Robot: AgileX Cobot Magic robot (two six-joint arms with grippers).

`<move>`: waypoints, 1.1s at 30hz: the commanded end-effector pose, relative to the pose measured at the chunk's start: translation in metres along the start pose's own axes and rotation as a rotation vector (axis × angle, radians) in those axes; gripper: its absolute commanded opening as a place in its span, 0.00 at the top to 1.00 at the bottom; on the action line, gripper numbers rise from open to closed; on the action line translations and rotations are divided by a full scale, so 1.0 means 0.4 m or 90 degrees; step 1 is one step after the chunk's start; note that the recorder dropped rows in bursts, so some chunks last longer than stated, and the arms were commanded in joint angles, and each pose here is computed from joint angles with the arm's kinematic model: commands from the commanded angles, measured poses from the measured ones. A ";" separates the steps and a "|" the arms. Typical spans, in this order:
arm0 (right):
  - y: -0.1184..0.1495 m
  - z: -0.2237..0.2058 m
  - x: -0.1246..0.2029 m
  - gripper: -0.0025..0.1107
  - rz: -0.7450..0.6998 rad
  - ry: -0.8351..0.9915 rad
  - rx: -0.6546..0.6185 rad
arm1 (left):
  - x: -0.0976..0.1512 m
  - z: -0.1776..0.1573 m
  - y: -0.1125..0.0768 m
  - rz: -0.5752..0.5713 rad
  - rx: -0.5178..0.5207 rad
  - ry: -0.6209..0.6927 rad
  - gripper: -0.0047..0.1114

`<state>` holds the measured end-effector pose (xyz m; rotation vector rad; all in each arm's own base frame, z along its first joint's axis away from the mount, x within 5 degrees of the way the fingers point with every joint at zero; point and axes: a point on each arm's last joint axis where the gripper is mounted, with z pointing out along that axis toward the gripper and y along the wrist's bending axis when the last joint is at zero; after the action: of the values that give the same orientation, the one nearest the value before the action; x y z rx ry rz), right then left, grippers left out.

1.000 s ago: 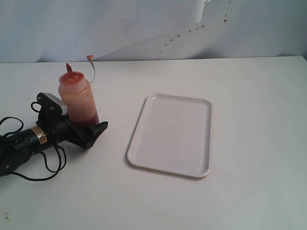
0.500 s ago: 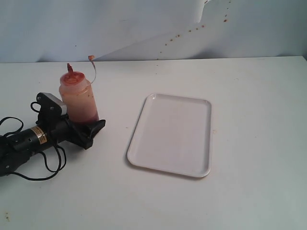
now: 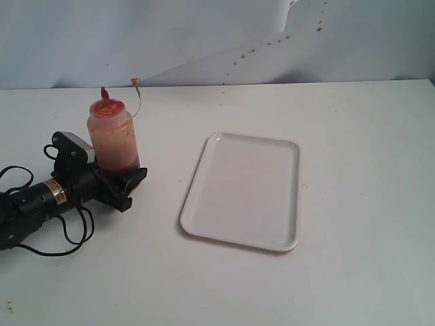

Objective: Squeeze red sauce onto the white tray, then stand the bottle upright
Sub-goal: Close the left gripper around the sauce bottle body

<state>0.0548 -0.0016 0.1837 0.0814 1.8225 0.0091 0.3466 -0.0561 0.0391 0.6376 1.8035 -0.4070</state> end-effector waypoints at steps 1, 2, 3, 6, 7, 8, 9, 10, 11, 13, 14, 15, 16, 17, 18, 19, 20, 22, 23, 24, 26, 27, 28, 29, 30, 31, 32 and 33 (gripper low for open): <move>-0.001 0.001 0.002 0.98 0.002 0.003 0.004 | -0.005 0.004 -0.002 0.001 0.001 -0.007 0.95; -0.001 0.001 0.002 0.98 0.002 0.003 0.004 | -0.005 0.004 -0.002 0.001 0.001 -0.007 0.95; -0.001 0.001 0.002 0.98 0.002 0.003 0.004 | -0.005 0.004 -0.002 0.001 0.001 -0.007 0.95; -0.001 0.001 0.002 0.98 0.002 0.003 0.004 | -0.005 0.004 -0.002 0.001 0.001 -0.007 0.95; -0.001 0.001 0.002 0.98 0.002 0.003 0.004 | -0.005 0.004 -0.002 0.001 0.001 -0.007 0.95; -0.001 0.001 0.002 0.98 0.002 0.003 0.004 | -0.005 0.004 -0.002 0.001 0.001 -0.007 0.95; -0.001 0.001 0.002 0.98 0.002 0.003 0.004 | -0.005 0.004 -0.002 0.001 0.001 -0.007 0.95; -0.001 0.001 0.002 0.98 0.002 0.003 0.004 | -0.005 0.004 -0.002 0.001 0.001 -0.007 0.95; -0.001 0.001 0.002 0.98 0.002 0.003 0.004 | -0.005 0.004 -0.002 0.001 0.001 -0.007 0.95; -0.001 0.001 0.002 0.98 0.002 0.003 0.004 | -0.005 0.004 -0.002 0.001 0.001 -0.007 0.95; -0.001 0.001 0.002 0.98 0.002 0.003 0.004 | -0.005 0.004 -0.002 0.001 0.001 -0.007 0.95; -0.001 0.001 0.002 0.98 0.002 0.003 0.004 | -0.005 0.004 -0.002 0.001 0.001 -0.007 0.95; -0.001 0.001 0.002 0.98 0.002 0.003 0.004 | -0.005 0.004 -0.002 0.001 0.001 -0.007 0.95; -0.001 0.001 0.002 0.98 0.002 0.003 0.004 | -0.005 0.004 -0.002 0.001 0.001 -0.007 0.95; -0.001 0.001 0.002 0.98 0.002 0.003 0.004 | -0.005 0.004 -0.002 0.001 0.001 -0.007 0.95; -0.001 0.001 0.002 0.98 0.002 0.003 0.004 | -0.005 0.004 -0.002 0.001 0.001 -0.007 0.95; -0.001 0.001 0.002 0.98 0.002 0.003 0.004 | -0.005 0.004 -0.002 0.001 0.001 -0.007 0.95; -0.001 0.001 0.002 0.98 0.002 0.003 0.004 | -0.006 0.004 -0.003 0.003 0.006 -0.009 0.95; -0.001 0.001 0.002 0.98 0.002 0.003 0.004 | -0.006 0.004 -0.003 0.003 0.006 -0.009 0.95; -0.001 0.001 0.002 0.98 0.002 0.003 0.004 | -0.006 0.004 -0.004 0.004 0.007 -0.009 0.95; -0.001 0.001 0.002 0.98 0.002 0.003 0.004 | -0.006 0.004 -0.004 0.004 0.007 -0.010 0.95; -0.001 0.001 0.002 0.98 0.002 0.003 0.004 | -0.006 0.004 -0.004 0.004 0.007 -0.010 0.95; -0.001 0.001 0.002 0.98 0.002 0.003 0.004 | -0.006 0.004 -0.004 0.004 0.007 -0.010 0.95; -0.001 0.001 0.002 0.98 0.002 0.003 0.004 | -0.006 0.004 -0.004 0.004 0.007 -0.010 0.95; -0.001 0.001 0.002 0.98 0.002 0.003 0.004 | -0.006 0.004 -0.004 0.004 0.007 -0.010 0.95; -0.001 0.001 0.002 0.98 0.002 0.003 0.004 | -0.006 0.004 -0.004 0.004 0.007 -0.010 0.95; -0.001 0.001 0.002 0.98 0.002 0.003 0.004 | -0.006 0.004 -0.004 0.004 0.007 -0.010 0.95; -0.001 0.001 0.002 0.98 0.002 0.003 0.004 | -0.006 0.004 -0.005 0.004 0.009 -0.010 0.95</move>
<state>0.0548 -0.0016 0.1837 0.0819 1.8224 0.0095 0.3466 -0.0561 0.0391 0.6376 1.8035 -0.4070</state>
